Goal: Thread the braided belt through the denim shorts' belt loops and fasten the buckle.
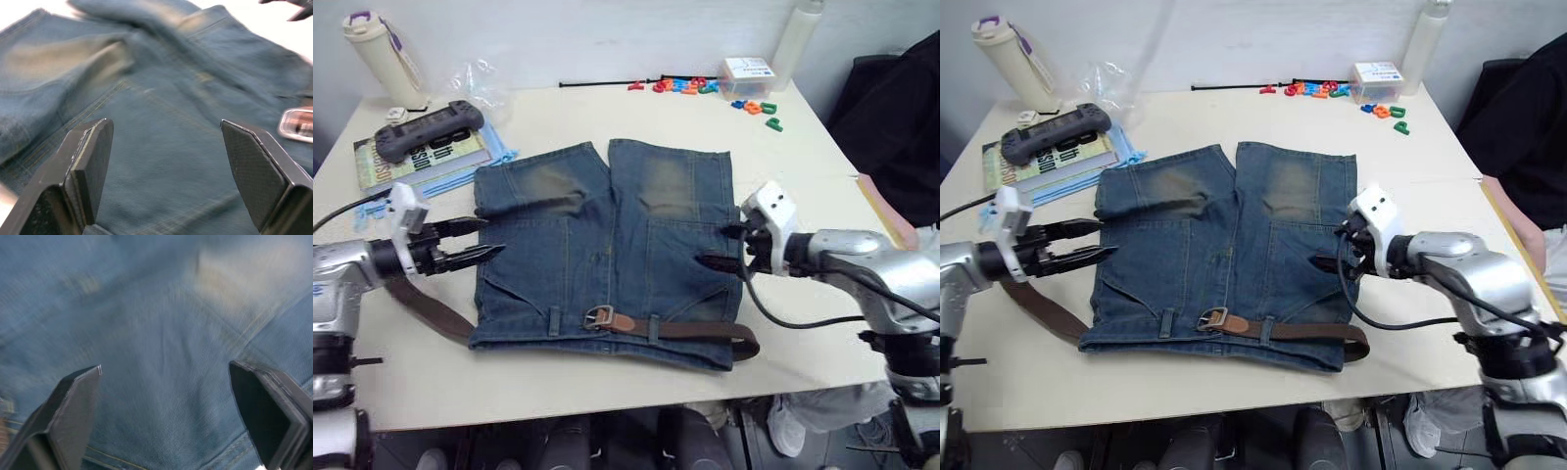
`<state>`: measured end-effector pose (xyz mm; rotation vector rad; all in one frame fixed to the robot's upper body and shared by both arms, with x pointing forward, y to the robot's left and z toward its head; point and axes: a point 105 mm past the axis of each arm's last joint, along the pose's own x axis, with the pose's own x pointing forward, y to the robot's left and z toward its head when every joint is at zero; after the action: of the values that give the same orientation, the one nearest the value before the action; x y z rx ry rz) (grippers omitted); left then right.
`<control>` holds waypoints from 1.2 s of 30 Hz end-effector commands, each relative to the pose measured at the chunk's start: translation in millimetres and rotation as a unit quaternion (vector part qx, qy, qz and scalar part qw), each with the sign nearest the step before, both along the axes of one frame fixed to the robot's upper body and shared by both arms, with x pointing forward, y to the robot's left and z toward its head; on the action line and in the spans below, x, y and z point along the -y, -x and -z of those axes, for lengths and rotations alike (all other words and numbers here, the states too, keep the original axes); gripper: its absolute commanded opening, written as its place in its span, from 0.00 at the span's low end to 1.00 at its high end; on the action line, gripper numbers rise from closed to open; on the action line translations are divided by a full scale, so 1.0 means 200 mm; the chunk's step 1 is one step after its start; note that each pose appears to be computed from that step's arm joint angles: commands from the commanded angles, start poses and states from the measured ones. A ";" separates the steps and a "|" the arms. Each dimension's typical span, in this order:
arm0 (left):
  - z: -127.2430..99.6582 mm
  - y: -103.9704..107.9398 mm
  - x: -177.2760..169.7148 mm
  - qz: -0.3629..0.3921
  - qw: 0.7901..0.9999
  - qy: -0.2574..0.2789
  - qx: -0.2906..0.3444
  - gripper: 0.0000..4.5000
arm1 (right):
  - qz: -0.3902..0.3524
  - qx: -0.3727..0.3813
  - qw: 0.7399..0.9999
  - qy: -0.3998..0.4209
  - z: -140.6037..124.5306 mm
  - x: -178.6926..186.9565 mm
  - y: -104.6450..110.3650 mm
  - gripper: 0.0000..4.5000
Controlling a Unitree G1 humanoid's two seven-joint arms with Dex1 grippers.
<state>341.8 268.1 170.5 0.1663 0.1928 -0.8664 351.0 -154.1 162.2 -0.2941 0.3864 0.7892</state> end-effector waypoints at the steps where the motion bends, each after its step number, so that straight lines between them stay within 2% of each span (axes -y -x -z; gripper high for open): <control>1: 0.10 -0.08 -0.02 -0.017 0.996 -0.082 -0.004 0.86 | -0.003 0.006 0.999 0.035 0.05 0.00 -0.07 0.99; 7: 0.28 -0.11 0.01 -0.003 0.988 -0.143 -0.056 0.86 | -0.015 -0.045 0.997 0.055 0.17 -0.02 -0.08 0.99; 8: 0.31 -0.10 0.01 0.002 0.987 -0.145 -0.069 0.86 | -0.014 -0.056 0.997 0.054 0.19 -0.02 -0.07 0.94; 11: 0.37 -0.08 0.01 0.013 0.983 -0.158 -0.090 0.71 | -0.015 -0.076 0.995 0.059 0.23 -0.02 -0.05 0.75; 18: 0.40 -0.06 0.04 0.040 0.981 -0.174 -0.081 0.08 | -0.009 -0.068 0.995 0.076 0.26 -0.03 -0.07 0.06; 19: 0.39 -0.07 0.05 0.040 0.981 -0.174 -0.074 0.01 | -0.004 -0.055 0.995 0.084 0.26 -0.02 -0.10 0.00; 25: 0.35 -0.16 0.17 0.022 0.988 -0.148 -0.043 0.01 | 0.033 0.053 0.988 0.142 0.20 0.02 -0.28 0.00; 29: 0.36 -0.22 0.21 0.002 0.987 -0.156 -0.032 0.01 | 0.039 0.129 0.974 0.181 0.15 0.01 -0.39 0.00; 32: 0.36 -0.25 0.22 -0.020 0.988 -0.152 -0.027 0.01 | 0.059 0.153 0.968 0.188 0.12 0.01 -0.46 0.00; 36: 0.37 -0.29 0.18 -0.053 0.983 -0.174 -0.019 0.01 | 0.081 0.159 0.965 0.192 0.12 0.04 -0.51 0.00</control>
<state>398.9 225.5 114.8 0.4341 0.3071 -0.7739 447.5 -151.0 133.8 -0.7183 0.2627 0.5441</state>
